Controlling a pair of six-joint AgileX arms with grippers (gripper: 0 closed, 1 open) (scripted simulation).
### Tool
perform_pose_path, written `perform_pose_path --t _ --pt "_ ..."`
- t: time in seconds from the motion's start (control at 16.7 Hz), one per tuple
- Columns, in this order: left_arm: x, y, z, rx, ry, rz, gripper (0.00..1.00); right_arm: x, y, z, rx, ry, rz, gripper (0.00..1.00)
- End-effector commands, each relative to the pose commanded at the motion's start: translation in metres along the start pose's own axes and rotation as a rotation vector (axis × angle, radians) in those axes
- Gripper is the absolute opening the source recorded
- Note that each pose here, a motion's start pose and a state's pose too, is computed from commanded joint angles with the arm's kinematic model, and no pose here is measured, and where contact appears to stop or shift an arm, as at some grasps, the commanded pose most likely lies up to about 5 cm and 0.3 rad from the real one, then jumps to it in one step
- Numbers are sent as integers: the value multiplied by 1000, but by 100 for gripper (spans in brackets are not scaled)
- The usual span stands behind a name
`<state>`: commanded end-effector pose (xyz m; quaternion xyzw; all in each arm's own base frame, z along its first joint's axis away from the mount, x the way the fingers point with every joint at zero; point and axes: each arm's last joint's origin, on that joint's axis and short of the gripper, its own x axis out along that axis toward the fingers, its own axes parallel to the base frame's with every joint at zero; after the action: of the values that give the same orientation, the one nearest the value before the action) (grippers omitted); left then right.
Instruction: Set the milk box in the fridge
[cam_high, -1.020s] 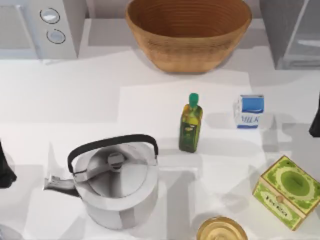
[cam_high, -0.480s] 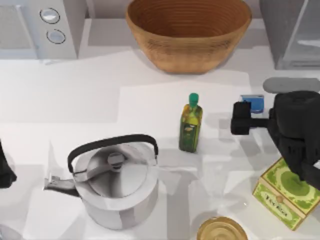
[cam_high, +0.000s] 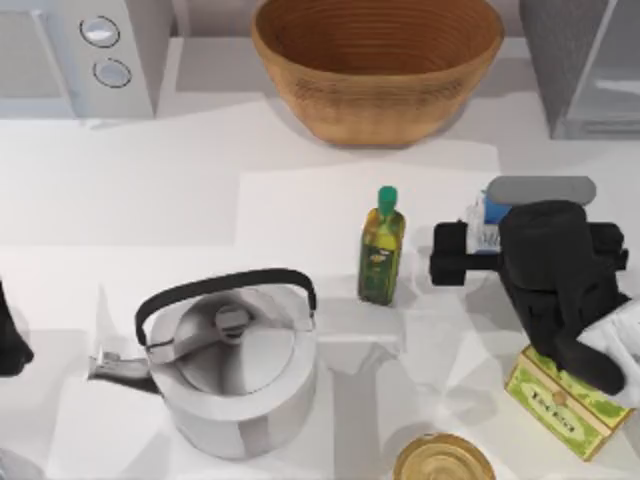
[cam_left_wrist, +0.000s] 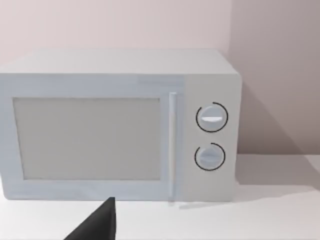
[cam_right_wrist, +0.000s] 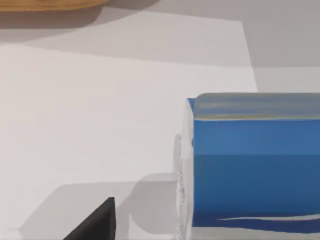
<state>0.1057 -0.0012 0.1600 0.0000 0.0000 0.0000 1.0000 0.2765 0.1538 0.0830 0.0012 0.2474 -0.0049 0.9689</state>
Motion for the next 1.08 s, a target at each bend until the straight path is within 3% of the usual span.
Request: perform_pose_path --t 0.3,0.78,1.08 --pt "0 0 0 0 0 0 100 6 -4 5 1 -1 -2 100" --pt "0 0 0 0 0 0 100 48 -1 2 0 -1 0 100" --pt "0 0 0 0 0 0 100 50 0 0 0 0 0 100"
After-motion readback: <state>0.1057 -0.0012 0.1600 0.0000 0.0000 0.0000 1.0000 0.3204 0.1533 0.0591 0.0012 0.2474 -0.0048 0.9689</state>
